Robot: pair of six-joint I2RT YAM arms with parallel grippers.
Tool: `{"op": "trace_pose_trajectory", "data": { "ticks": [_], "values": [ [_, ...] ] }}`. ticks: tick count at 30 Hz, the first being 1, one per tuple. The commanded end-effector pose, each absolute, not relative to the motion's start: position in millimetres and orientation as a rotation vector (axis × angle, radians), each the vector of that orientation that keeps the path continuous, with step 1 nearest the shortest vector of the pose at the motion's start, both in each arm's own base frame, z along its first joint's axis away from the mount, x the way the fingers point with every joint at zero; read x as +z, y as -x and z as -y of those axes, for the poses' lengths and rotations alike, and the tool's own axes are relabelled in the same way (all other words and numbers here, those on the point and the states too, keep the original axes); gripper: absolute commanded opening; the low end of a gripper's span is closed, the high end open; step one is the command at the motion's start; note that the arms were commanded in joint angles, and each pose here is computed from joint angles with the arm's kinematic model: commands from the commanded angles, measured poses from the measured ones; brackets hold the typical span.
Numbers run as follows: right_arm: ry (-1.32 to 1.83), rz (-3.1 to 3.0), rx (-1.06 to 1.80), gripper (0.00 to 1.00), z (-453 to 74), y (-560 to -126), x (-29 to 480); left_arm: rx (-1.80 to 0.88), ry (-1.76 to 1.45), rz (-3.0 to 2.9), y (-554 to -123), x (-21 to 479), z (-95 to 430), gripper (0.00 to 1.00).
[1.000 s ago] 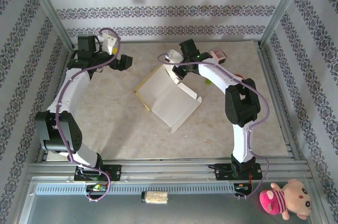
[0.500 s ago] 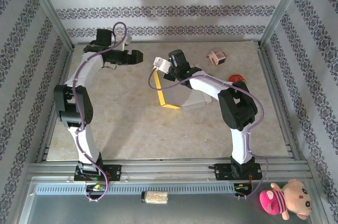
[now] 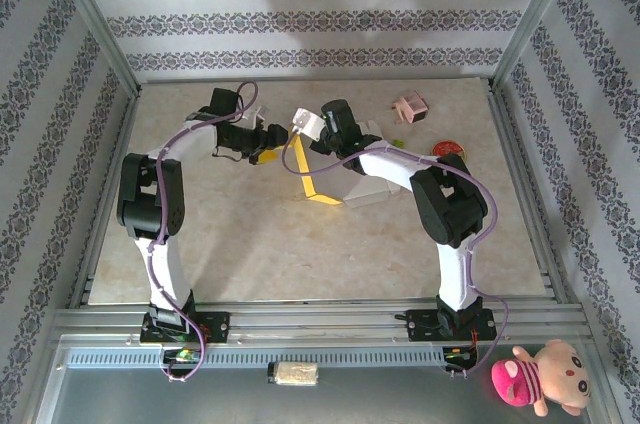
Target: Fold the paper box
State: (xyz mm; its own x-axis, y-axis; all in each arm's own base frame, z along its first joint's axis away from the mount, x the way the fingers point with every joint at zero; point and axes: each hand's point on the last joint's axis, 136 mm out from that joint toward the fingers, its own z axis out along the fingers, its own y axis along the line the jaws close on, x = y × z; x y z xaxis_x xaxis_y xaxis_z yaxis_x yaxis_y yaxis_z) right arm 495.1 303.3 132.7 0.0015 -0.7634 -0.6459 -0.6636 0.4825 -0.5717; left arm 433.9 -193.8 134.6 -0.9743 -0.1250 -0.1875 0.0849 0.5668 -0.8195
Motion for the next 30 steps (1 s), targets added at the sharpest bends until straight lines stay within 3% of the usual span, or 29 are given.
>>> {"op": "trace_pose_trajectory", "data": {
  "ticks": [1, 6, 16, 23, 27, 30],
  "values": [
    [1.188, -1.693, -0.069, 0.08, -313, -494, 141, -1.531, -0.040, -2.438, -440, 158, 221, 0.77],
    [1.173, -1.720, -0.053, 0.08, -309, -493, 138, -1.604, -0.086, -2.274, -438, 183, 230, 0.87],
    [1.143, -1.741, -0.016, 0.08, -307, -494, 139, -1.615, -0.124, -2.217, -433, 180, 252, 0.85],
    [1.144, -1.752, -0.016, 0.08, -303, -493, 139, -1.697, -0.173, -2.048, -431, 204, 257, 0.92],
    [1.137, -1.753, -0.014, 0.08, -302, -493, 140, -1.631, -0.118, -2.137, -437, 183, 255, 0.84],
    [1.135, -1.756, -0.009, 0.08, -302, -493, 140, -1.588, -0.106, -2.173, -437, 175, 252, 0.70]
  ]
}}
